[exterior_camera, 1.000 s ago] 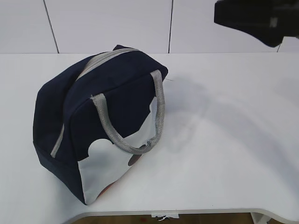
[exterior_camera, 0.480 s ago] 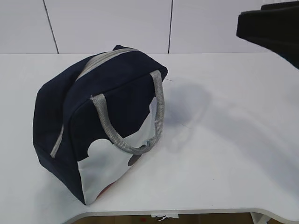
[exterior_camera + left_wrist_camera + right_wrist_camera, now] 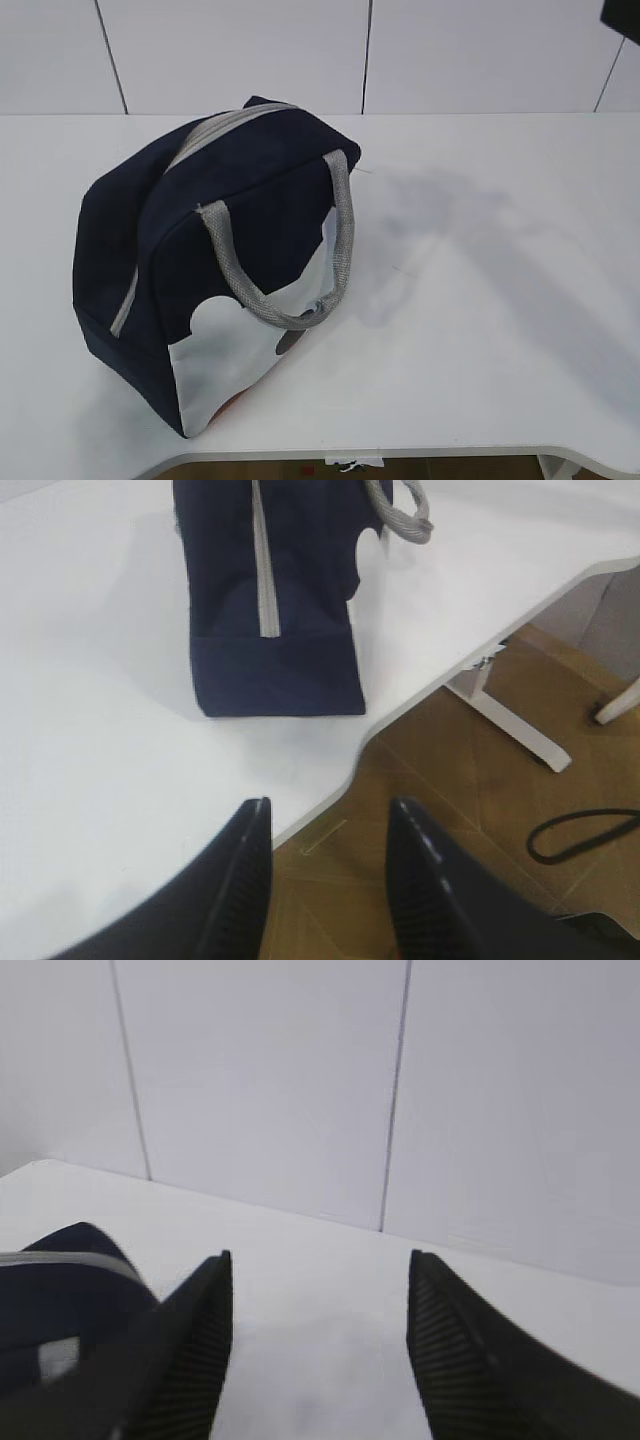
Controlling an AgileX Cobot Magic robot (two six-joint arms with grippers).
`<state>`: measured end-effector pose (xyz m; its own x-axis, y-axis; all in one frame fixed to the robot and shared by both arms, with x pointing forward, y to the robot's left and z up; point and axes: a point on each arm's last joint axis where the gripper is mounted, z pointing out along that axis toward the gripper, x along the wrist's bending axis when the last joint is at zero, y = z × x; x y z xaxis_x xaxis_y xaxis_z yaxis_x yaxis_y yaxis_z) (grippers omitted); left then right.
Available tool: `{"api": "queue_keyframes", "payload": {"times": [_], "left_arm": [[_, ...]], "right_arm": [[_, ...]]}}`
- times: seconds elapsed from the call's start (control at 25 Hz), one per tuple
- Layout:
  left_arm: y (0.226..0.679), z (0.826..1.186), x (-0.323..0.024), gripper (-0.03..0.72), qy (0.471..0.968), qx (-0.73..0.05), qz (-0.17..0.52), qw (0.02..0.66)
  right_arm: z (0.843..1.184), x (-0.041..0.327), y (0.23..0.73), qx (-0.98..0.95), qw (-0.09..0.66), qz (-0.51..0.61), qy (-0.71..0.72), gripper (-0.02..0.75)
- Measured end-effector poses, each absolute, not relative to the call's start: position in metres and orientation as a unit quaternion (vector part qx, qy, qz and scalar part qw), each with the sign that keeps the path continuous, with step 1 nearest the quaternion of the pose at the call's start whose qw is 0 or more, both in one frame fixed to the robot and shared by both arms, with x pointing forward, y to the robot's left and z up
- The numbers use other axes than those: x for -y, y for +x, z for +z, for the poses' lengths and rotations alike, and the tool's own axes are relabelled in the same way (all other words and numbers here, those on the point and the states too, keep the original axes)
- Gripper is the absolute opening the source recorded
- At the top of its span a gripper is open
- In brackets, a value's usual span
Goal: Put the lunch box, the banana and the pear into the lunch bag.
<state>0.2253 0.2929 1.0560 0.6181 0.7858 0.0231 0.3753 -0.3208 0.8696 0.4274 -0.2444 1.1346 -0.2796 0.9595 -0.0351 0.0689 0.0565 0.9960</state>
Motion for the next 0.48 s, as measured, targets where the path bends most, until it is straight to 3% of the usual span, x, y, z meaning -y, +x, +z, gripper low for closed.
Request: {"api": "queue_keyframes", "payload": {"times": [0.2,0.24,0.48], "left_arm": [[0.2257,1.0561,-0.2919,0.281,0.767,-0.397,0.243,0.441],[0.2267,1.0561,-0.2905,0.277,0.744,-0.439,0.267,0.427],[0.2277,1.056,-0.2882,0.26,0.69,-0.516,0.315,0.398]], "right_arm": [[1.1375,0.255,0.43,-0.569,0.466,0.507,0.448,0.435],[1.1378,0.2561,0.4302,-0.566,0.471,0.505,0.45,0.435],[1.1378,0.2563,0.4302,-0.566,0.472,0.504,0.451,0.435]]}}
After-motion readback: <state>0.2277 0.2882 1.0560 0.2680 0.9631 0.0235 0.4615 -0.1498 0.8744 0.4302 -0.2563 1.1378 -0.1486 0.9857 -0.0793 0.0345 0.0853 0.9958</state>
